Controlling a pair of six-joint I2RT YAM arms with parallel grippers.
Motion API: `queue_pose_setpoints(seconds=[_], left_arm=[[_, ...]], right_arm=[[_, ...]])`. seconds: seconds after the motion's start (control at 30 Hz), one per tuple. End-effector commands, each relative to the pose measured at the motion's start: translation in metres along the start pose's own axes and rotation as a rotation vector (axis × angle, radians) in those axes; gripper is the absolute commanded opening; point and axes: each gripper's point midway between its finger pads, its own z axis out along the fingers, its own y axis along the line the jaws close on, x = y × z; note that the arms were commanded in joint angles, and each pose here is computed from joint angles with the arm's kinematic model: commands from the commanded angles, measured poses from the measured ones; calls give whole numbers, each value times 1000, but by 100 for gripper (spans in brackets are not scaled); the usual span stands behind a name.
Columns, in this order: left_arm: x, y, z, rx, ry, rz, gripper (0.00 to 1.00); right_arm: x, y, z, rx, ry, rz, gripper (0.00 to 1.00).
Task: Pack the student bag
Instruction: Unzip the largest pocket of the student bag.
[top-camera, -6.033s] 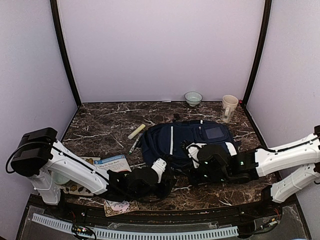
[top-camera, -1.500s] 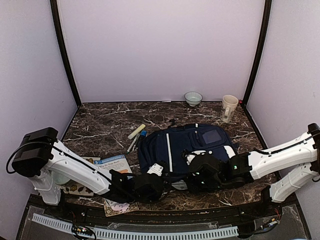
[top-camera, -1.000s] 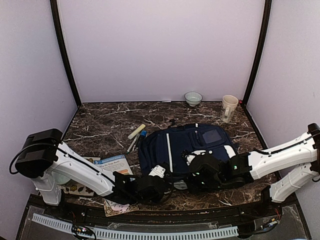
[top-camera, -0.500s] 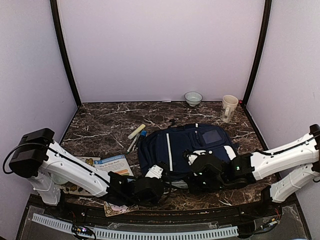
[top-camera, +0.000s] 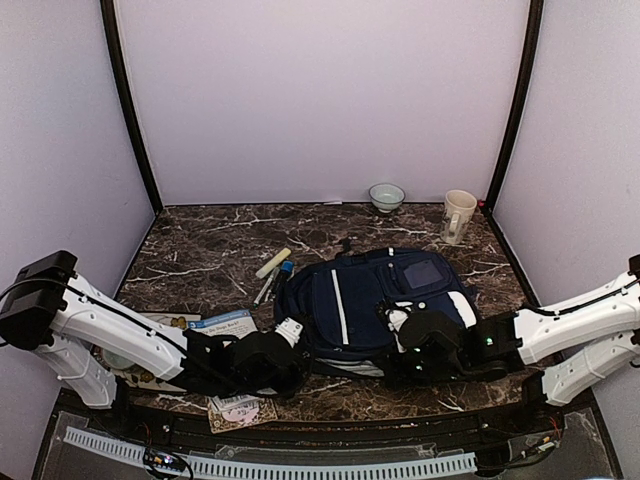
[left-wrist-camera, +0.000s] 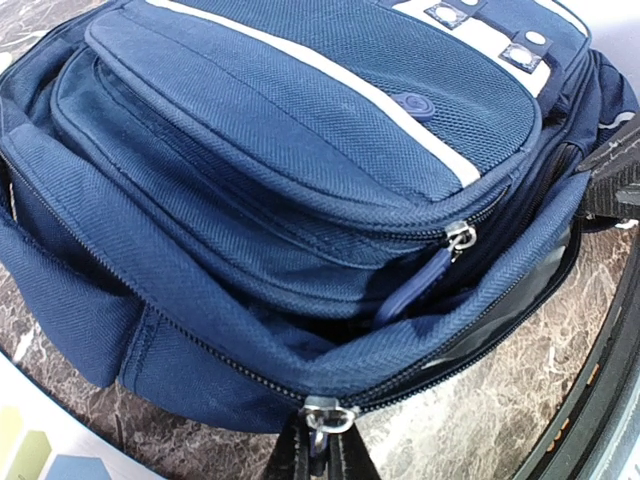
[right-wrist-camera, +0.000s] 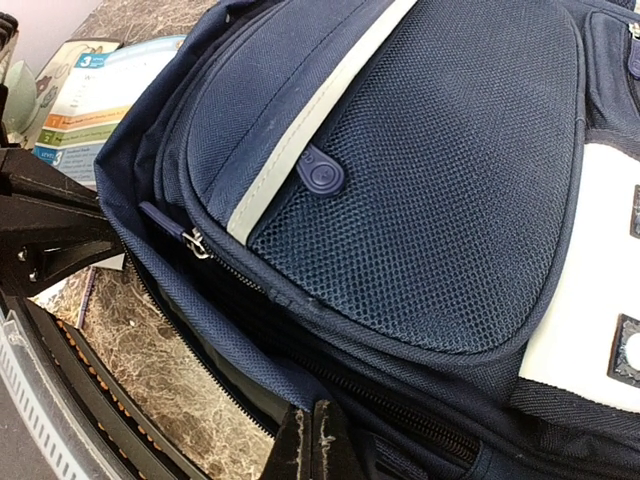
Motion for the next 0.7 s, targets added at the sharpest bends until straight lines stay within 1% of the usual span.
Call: queue_pose_setpoints(seconds=[0.0,0.2,0.33,0.37,0.53,0.67], left_arm=[[7,6,-5,16,30,50,0],[14,-12,-1,128,39,117,0],[14,-35,-6,253,37,152,0],[12,-41,-7,278,30,161,0],[5,-59,-6,323,3,183,0],[0,-82,-8,418,-16,193,0]], right_arm=[[0,-9,-2,30,-13,2,0],[2,33,-10,-134,-19,-118,0],[-8,37,-14,-87,-48,-162,4],[-10,34,-14,-69,-55,-168,6],[-26,30,-30,-53,-118,-163,28],[-33,21,-48,-47,-153,-144,44]])
